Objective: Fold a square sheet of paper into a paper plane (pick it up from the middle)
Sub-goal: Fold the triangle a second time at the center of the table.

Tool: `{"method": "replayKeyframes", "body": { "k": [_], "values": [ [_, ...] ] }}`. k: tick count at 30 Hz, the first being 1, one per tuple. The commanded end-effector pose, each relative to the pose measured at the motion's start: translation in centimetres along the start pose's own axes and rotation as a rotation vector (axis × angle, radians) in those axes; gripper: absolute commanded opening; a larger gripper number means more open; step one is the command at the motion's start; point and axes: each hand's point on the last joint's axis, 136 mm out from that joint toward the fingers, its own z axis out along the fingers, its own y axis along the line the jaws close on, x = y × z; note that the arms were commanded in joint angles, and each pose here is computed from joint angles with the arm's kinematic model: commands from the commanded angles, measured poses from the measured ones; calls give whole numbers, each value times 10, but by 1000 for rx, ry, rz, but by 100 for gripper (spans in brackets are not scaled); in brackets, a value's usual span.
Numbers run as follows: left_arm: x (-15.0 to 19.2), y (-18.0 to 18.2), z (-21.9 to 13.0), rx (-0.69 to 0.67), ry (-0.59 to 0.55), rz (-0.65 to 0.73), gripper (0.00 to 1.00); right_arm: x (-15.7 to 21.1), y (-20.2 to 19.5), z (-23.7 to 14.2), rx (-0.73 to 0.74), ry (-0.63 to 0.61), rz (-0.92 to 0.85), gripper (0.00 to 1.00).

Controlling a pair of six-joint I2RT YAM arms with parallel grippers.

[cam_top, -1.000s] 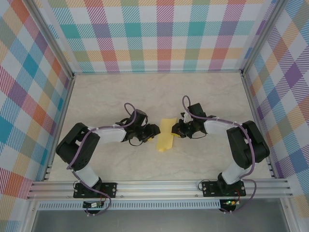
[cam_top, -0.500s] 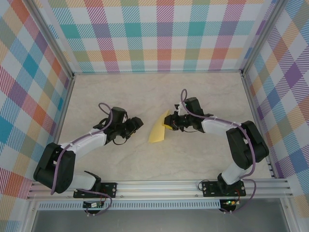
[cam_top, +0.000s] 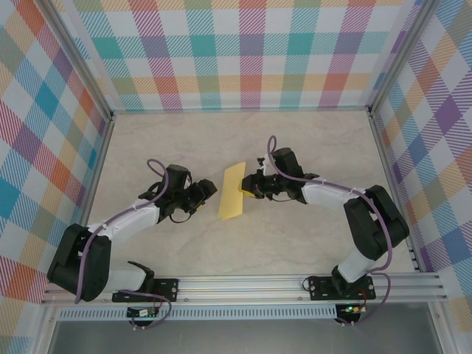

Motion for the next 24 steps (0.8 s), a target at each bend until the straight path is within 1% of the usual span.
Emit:
{"method": "replayKeyframes", "body": {
  "k": [1,3,5,7,8,10,12,13,15,16,18,19,24],
  "values": [
    [0,7,-4,-10,1,-16,69,0,-32,9,69,-15,57,16],
    [1,7,-3,-8,8,-12,69,2,-49,14,110,-7,66,16],
    [3,5,-1,0,23,-6,69,7,-70,14,188,2,76,17],
    [6,3,2,14,47,-1,69,12,-83,11,248,21,59,20],
    [7,2,3,22,56,1,69,14,-86,10,275,32,48,23],
    [9,2,5,26,68,2,69,13,-100,-3,400,15,45,28],
    [10,0,7,36,80,8,70,9,-102,-17,473,-17,23,40],
    [10,-2,8,44,89,9,70,8,-101,-24,495,-25,15,41],
    [13,-6,13,64,111,15,70,7,-94,-30,497,-37,1,44],
    [15,-8,16,72,127,16,70,7,-88,-30,472,-38,-1,45],
    [18,-9,22,74,155,17,70,11,-73,-20,367,-10,-4,45],
    [20,-10,25,74,167,20,70,13,-69,-17,340,1,4,45],
    [26,-13,38,69,203,27,70,16,-77,-8,310,-2,48,42]
  ]
}}
